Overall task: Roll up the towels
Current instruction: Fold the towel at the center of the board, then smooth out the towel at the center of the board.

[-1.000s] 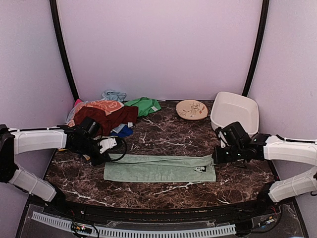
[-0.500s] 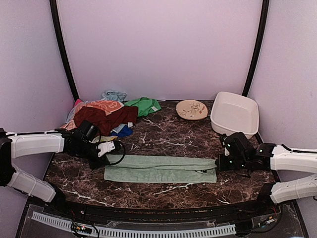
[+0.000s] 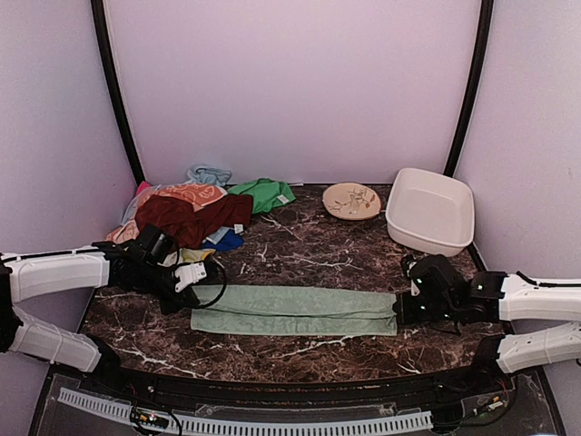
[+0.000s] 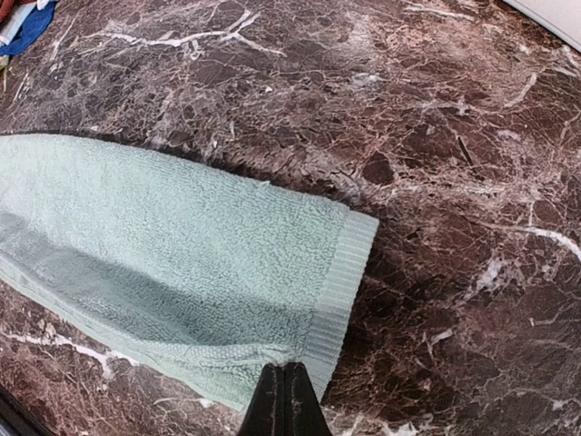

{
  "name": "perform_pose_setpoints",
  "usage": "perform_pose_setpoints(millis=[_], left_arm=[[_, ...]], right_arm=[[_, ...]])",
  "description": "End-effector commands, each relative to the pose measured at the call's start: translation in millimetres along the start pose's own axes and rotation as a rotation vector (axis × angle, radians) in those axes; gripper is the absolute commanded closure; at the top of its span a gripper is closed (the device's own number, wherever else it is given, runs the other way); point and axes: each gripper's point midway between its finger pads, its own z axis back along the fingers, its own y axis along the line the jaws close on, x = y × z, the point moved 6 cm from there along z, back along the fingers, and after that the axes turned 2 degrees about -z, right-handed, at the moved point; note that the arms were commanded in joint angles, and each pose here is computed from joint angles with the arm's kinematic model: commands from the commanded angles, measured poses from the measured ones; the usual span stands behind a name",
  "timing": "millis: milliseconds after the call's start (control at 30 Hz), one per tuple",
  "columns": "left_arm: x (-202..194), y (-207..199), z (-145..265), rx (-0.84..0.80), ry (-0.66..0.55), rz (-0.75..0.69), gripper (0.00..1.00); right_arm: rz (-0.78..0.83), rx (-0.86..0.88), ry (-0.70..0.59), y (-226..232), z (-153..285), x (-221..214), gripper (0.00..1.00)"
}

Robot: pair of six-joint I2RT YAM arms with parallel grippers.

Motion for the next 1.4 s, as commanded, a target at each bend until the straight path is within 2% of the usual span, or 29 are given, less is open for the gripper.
perform_pose_setpoints(millis=[0,133,267,333,400,567,833,933,1067,1200,1367], left_arm=[[-7,-12,2,-0.036,-0.011,-0.032,1.00],[-11,-17,0,-0.056,0.000,-0.035,0.99],[-15,-25,-2,-0.109,0.020,-0.043,0.84],[-18,-28,-2,-0.125,0.033,-0.048,0.68],[-18,-29,0,-0.130,0.041,-0.059,0.64],[-11,-27,14,-0.132,0.041,-0.082,0.64],[7,-24,26,-0.164,-0.003,-0.089,0.68],[11,-19,17,-0.166,-0.005,-0.062,0.70],[19,2,-3,-0.088,0.026,-0.026,0.82],[22,15,-16,-0.040,0.050,-0.011,0.83],[16,9,-21,-0.058,0.054,-0.020,0.83]], right_arm=[[-0.008,-0.015,-0.010,-2,3,-7,1.00],[-0.008,-0.008,-0.001,-2,5,-12,0.98],[-0.009,-0.006,0.008,0,7,-15,0.93],[-0.015,-0.012,0.016,1,8,-15,0.87],[-0.017,-0.004,0.022,4,11,-14,0.80],[-0.054,0.058,-0.001,12,35,-6,0.66],[-0.099,0.128,-0.126,14,73,20,0.60],[-0.102,0.109,-0.131,21,61,24,0.61],[-0.071,0.072,-0.121,35,35,29,0.67],[-0.057,0.094,-0.048,46,11,18,0.72],[-0.127,0.096,0.059,29,1,-15,0.81]])
